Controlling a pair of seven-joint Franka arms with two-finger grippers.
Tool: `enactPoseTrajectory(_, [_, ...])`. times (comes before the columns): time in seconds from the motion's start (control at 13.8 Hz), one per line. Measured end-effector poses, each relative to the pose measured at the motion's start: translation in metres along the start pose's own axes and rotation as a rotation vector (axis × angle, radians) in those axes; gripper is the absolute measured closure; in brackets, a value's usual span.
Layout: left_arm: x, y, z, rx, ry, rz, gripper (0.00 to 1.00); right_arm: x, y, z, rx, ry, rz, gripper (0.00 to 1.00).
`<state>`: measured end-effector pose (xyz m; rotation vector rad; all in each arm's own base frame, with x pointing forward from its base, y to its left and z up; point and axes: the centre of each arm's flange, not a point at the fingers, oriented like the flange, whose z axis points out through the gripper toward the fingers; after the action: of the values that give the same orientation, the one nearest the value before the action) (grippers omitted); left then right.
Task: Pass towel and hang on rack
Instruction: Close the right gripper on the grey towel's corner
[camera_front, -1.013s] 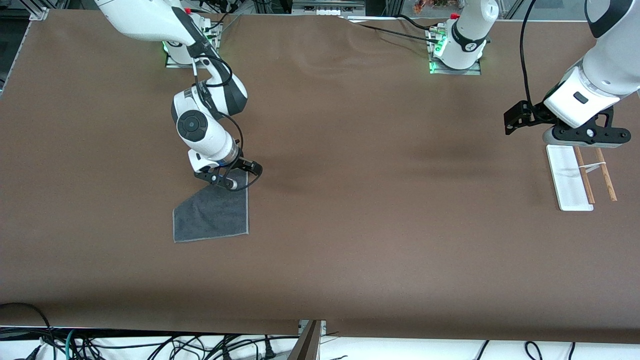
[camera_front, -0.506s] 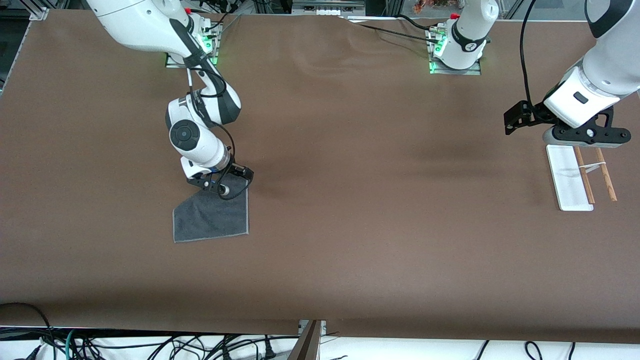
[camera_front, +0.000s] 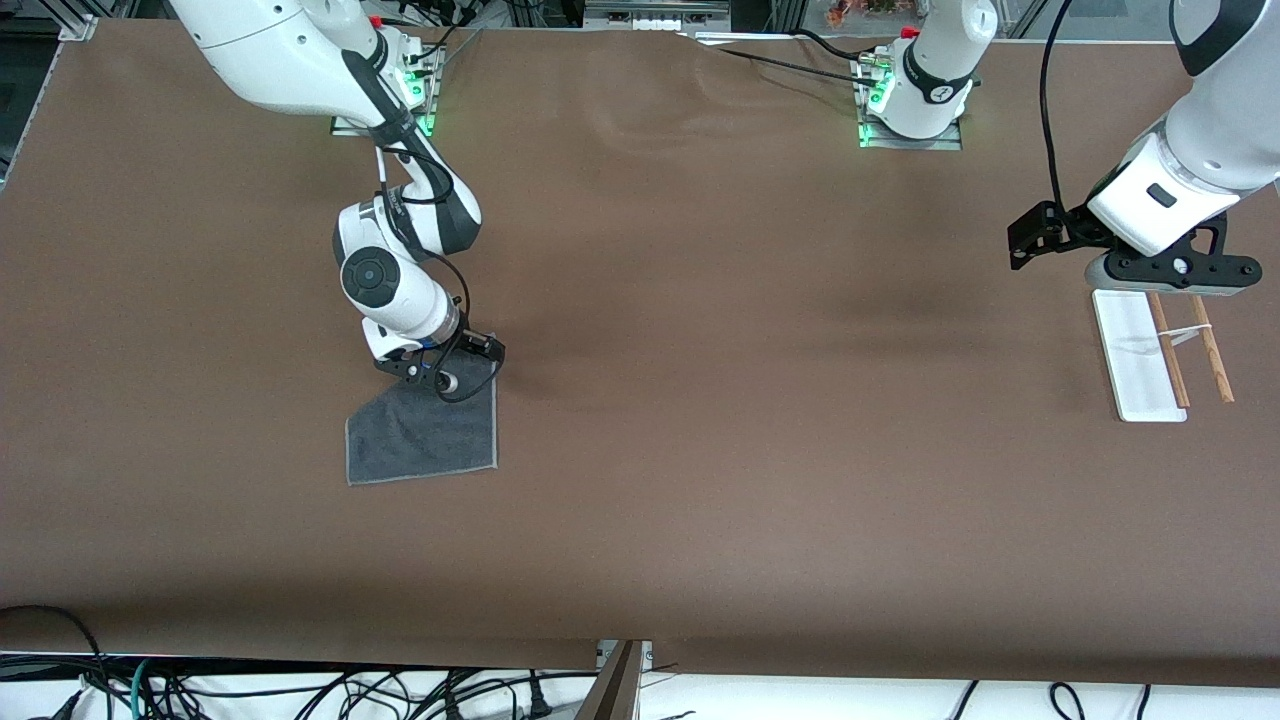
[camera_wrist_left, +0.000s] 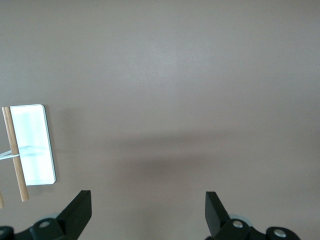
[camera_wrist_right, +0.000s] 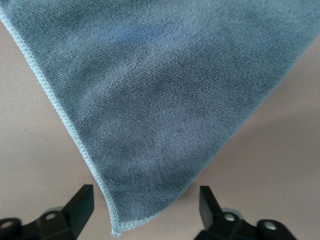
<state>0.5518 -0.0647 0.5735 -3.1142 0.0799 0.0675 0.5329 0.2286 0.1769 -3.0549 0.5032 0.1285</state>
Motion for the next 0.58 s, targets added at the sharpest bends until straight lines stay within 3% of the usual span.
enactPoseTrajectory(0.22, [0.0000, 0.0000, 0.0000, 0.000, 0.000, 0.000, 0.00, -0.0039, 0.0019, 0.0051, 0.001, 0.001, -0.002, 0.14])
enactPoseTrajectory(0.58, [0.0000, 0.0000, 0.0000, 0.000, 0.000, 0.000, 0.00, -0.0026, 0.0041, 0.0006, 0.002, 0.005, 0.003, 0.69])
